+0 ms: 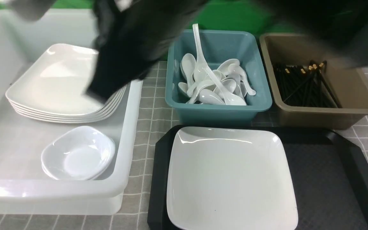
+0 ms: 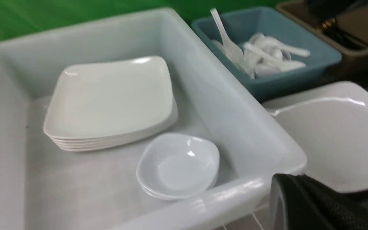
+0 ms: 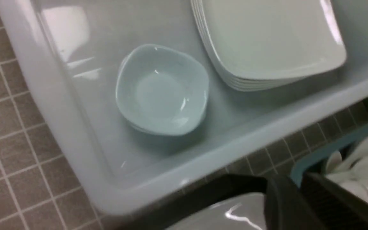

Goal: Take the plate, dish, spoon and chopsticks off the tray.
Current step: Use the left arm to grab a plate from the dinner plate

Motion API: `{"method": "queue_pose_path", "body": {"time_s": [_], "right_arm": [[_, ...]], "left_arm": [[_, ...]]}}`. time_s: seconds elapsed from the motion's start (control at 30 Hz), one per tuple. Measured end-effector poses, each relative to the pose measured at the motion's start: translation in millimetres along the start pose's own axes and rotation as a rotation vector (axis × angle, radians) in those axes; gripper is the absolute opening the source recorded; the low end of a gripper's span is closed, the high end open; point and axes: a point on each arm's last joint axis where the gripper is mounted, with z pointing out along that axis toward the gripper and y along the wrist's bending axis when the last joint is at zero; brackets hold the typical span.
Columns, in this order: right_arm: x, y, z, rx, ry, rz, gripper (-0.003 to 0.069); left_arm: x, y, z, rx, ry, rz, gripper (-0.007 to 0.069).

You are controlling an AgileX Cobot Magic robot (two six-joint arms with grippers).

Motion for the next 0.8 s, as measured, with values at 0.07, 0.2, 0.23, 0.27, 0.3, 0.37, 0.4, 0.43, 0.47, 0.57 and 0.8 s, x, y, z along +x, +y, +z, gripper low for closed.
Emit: {"method": "queue_pose_path", "body": {"time_s": [0.07,0.2,0.23,0.27,0.3,0.37,0.4,0.43,0.47,0.57,0.8], "right_arm": [[21.9,-6.7,-25.7,0.013,0.018,0.049,0.0073],[76.6,-5.3,-62.1,0.015,0.079,0.122,0.0069],[90.8,-2.8,-64.2,0.012,0.106,0.141,0.0069],[103.8,-2.1,-73.3,0.013,0.108,0.162,0.0069],[116.1,-0.5,-77.5,0.014,0.12,0.189,0.0069],[153.5,5.2,-87.2,0.016,0.156,0.249,0.0069],[162.6,6.6,-89.6,0.017,0.162,0.273,0.0069],[178.0,9.0,-93.3,0.02,0.171,0.303,0.0069],[193.1,11.2,-97.3,0.022,0.176,0.332,0.0069],[231.6,16.7,-108.9,0.028,0.166,0.398,0.0069],[297.7,24.9,-135.1,0.028,0.055,0.529,0.0071]], "left_arm": [[-4.5,-5.2,18.3,0.072,0.095,0.06,0.0007],[-16.6,-17.5,56.3,0.245,0.198,0.157,0.0007],[-19.2,-20.5,63.8,0.282,0.204,0.182,0.0007],[-21.2,-23.5,71.4,0.316,0.214,0.212,0.0007],[-23.2,-26.9,81.2,0.35,0.228,0.253,0.0007],[-26.0,-35.2,105.0,0.41,0.272,0.326,0.0007],[-26.6,-40.1,114.2,0.431,0.288,0.348,0.0007],[-26.7,-45.4,126.7,0.454,0.308,0.376,0.0007],[-25.9,-52.3,139.4,0.476,0.331,0.409,0.0007],[-18.8,-77.2,175.5,0.541,0.389,0.552,0.0007],[27.4,-138.3,243.1,0.72,0.556,0.893,0.0024]]}}
